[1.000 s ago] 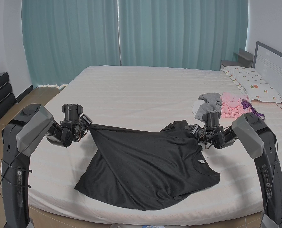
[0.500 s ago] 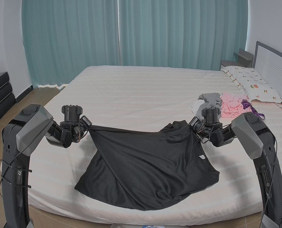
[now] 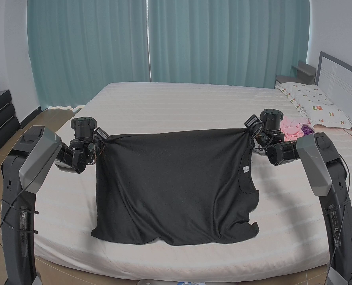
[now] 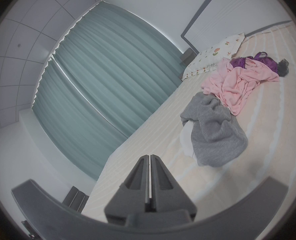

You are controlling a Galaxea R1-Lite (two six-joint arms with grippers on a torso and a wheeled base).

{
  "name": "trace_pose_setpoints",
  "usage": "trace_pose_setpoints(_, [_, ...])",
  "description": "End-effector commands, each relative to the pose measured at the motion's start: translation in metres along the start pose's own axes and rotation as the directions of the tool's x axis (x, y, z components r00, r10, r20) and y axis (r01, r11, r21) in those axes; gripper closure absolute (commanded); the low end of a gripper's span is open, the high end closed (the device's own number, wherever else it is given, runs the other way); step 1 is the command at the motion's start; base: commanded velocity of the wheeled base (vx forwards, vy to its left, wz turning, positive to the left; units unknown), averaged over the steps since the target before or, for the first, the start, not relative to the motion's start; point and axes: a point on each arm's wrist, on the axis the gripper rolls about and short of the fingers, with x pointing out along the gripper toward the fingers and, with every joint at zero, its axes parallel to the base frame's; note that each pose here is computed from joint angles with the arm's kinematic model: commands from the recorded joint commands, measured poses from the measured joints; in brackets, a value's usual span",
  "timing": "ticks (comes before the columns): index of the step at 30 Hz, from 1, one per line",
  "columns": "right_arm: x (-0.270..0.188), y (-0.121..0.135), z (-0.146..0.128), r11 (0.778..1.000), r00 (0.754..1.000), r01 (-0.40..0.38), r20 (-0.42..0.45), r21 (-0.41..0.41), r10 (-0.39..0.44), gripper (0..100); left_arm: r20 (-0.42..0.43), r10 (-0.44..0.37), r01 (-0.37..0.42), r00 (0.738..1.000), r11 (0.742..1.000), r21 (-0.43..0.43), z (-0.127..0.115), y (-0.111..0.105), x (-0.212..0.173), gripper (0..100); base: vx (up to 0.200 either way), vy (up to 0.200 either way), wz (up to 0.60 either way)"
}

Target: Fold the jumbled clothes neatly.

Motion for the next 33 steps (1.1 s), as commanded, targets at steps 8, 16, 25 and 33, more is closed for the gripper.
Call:
trace_pose_setpoints(8, [0.012, -0.054, -0.061, 0.99, 0.99, 0.094, -0.092, -0.102, -0.103, 100, -0.069, 0.071, -0.067, 0.995, 0.996, 0.066, -0.043, 0.036, 0.025, 100, 0.0, 0.0, 0.0])
trace_pose_setpoints(16, [0.006, -0.066, -0.071, 0.982, 0.98, 0.143, -0.121, -0.124, -0.158, 0, -0.089, 0.079, -0.072, 0.993, 0.994, 0.077, -0.053, 0.039, 0.027, 0, 0.0, 0.0, 0.0])
trace_pose_setpoints(25, [-0.046, -0.037, -0.016, 0.989, 0.982, 0.109, -0.146, -0.1, -0.122, 0, -0.117, 0.114, -0.105, 0.987, 0.992, 0.075, -0.023, 0.035, -0.019, 0, 0.0, 0.0, 0.0])
trace_pose_setpoints(33, [-0.153, -0.047, -0.009, 0.996, 0.942, 0.014, -0.333, -0.088, -0.042, 0, -0.254, 0.118, -0.1, 0.96, 0.992, 0.08, -0.008, 0.046, -0.128, 0, 0.0, 0.0, 0.0])
